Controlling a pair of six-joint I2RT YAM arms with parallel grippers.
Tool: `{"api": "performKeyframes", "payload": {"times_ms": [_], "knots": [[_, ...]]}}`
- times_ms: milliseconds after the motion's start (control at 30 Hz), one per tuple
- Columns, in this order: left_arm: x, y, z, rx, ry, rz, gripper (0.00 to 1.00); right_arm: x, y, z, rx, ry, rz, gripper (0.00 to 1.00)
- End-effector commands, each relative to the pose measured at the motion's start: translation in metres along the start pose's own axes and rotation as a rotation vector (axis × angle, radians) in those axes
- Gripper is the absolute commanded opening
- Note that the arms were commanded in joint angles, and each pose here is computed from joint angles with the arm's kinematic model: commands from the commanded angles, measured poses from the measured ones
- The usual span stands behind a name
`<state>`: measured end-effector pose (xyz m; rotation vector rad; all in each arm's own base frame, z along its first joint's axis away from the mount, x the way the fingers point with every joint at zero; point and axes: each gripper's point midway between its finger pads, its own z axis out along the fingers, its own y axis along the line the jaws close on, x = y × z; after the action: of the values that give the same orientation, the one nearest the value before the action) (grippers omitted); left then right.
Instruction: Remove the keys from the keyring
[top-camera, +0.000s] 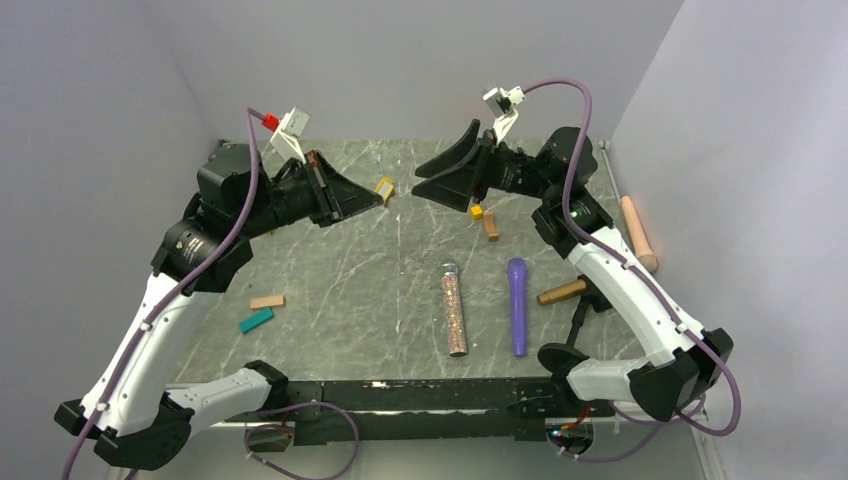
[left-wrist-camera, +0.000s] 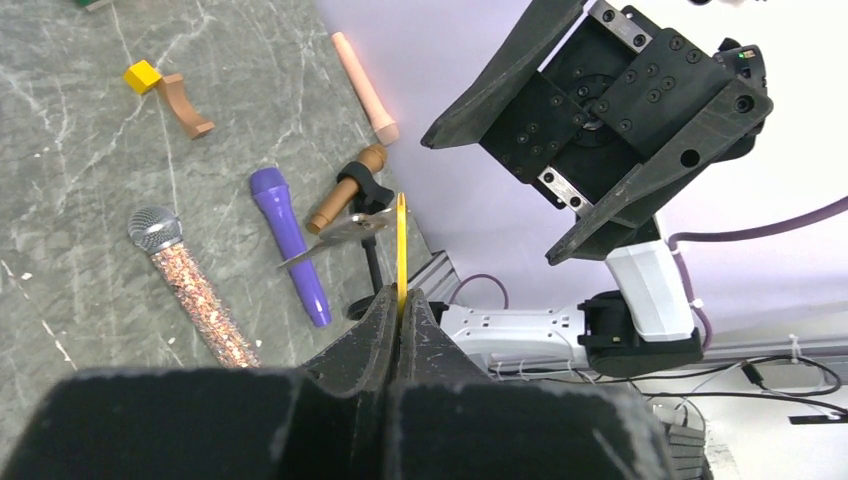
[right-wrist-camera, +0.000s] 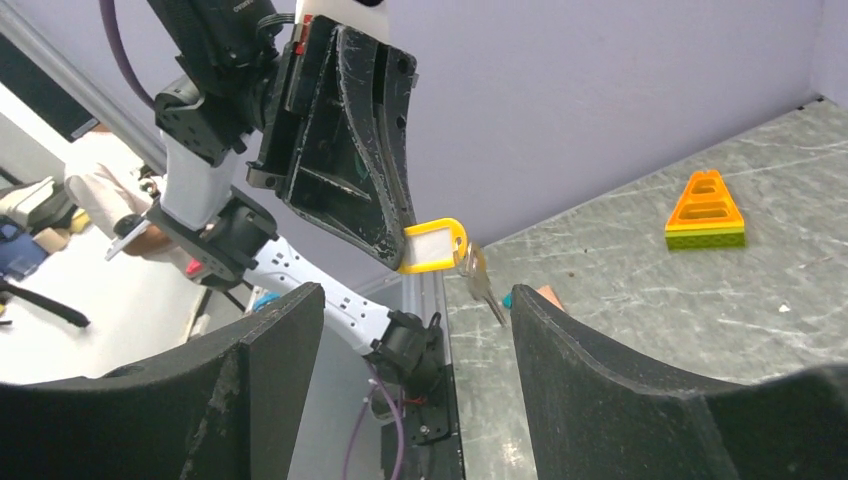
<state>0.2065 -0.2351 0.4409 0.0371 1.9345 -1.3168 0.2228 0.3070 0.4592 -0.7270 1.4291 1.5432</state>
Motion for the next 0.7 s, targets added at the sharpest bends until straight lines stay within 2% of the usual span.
{"api": "performKeyframes", "payload": {"times_ms": [0,400,667], "knots": [[-0.014,-0.029,-0.006,0.092,-0.038,-0.007,0.00,-0.013,0.018,0.002,-0.088,-0.028,-0.042,0.72],[-0.024,-0.046,-0.006,0.147,-0.055,-0.040,0.00,-0.002,0.018,0.014,-0.155,0.007,-0.003,0.69],[-0.030,-0.056,-0.005,0.179,-0.056,-0.051,0.00,0.000,0.020,0.025,-0.178,0.018,0.000,0.63]]}}
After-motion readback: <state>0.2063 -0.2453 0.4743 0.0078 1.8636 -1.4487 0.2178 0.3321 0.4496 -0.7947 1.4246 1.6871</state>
